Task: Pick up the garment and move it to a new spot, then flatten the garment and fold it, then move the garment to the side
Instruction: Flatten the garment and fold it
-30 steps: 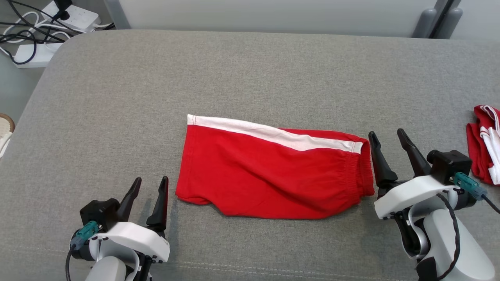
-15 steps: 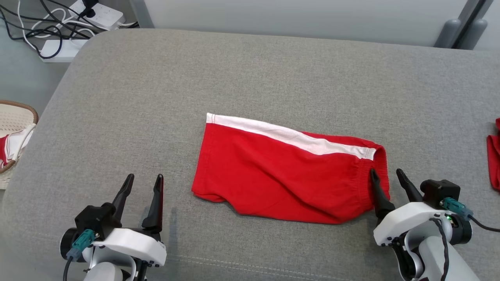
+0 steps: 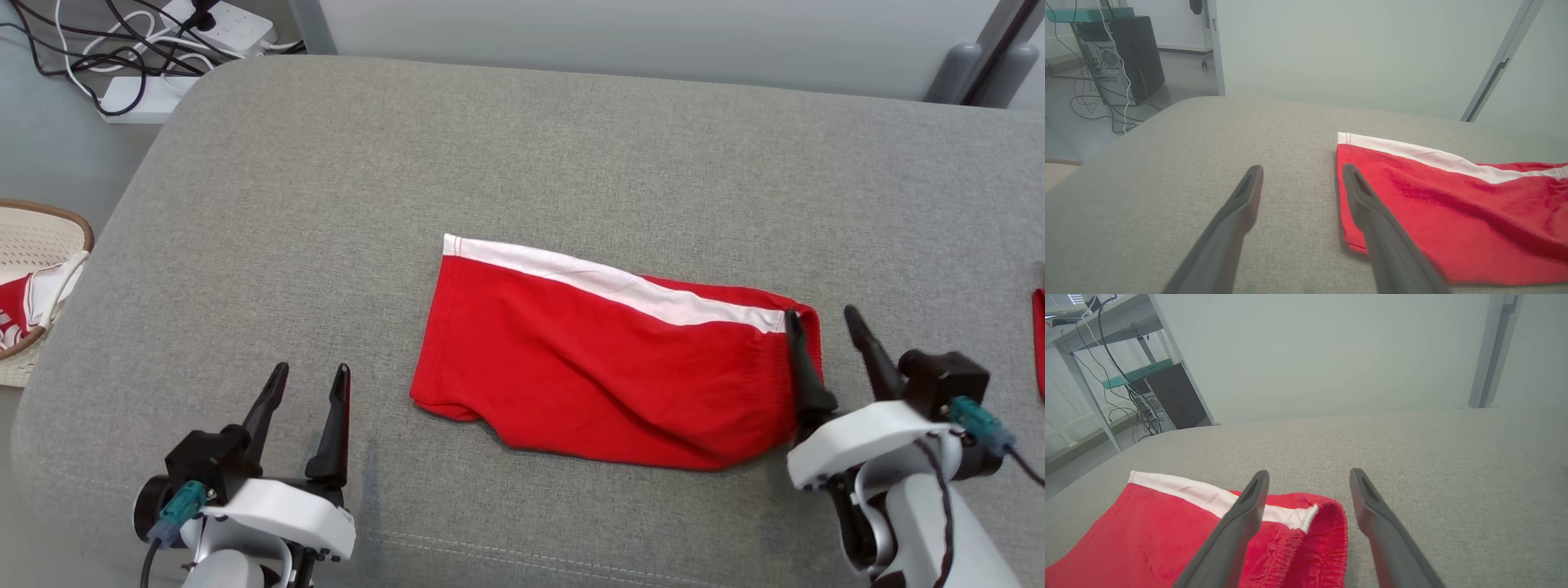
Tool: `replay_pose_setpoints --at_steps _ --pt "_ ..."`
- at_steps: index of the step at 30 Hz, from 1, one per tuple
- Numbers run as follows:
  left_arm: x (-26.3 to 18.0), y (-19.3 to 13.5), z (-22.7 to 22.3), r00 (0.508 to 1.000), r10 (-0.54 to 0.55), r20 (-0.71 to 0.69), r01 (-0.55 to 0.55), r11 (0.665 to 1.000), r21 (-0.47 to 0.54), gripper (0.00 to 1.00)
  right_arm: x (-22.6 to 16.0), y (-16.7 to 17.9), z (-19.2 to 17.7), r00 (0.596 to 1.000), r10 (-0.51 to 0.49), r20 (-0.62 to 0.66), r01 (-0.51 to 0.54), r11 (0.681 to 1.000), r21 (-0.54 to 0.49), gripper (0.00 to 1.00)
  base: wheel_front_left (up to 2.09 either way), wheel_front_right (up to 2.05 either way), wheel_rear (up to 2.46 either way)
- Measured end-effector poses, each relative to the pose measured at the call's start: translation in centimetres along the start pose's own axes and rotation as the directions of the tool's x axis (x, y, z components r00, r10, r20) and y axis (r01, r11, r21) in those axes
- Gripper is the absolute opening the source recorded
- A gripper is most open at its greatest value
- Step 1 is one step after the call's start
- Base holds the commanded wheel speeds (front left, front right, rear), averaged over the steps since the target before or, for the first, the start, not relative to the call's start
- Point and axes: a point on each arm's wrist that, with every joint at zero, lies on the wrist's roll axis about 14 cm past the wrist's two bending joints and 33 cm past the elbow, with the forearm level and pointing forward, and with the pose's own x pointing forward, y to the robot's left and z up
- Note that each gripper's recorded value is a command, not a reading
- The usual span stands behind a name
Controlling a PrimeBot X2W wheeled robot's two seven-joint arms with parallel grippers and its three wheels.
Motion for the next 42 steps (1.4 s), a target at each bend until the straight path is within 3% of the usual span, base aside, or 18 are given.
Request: replay_pose_setpoints --at_steps 8,18,34,42 --pt "-0.5 -0.3 -1.3 0.999 0.0 -0.035 -0.001 0.999 -0.039 1.0 -1.7 0.5 -5.2 0.985 0.024 -0.17 -0.04 0.995 -0.087 1.0 0.0 0.0 0.0" --pt "-0.5 0.1 -2.1 0.998 0.017 -0.059 -0.022 0.997 -0.075 1.0 -1.4 -1.9 -6.7 0.973 -0.043 -0.227 0.017 0.993 -0.115 1.0 0.0 0.0 0.0" --pt "-0.6 0.3 -3.0 0.996 0.028 -0.087 -0.036 0.996 -0.082 1.0 -0.9 -0.7 -9.3 0.955 -0.04 -0.295 0.084 0.987 0.139 1.0 0.0 0.0 0.0" --pt "-0.7 0.3 -3.1 0.995 0.026 -0.091 -0.033 0.996 -0.079 1.0 0.2 2.3 -9.6 0.947 0.05 -0.319 0.027 0.972 0.233 1.0 0.0 0.0 0.0"
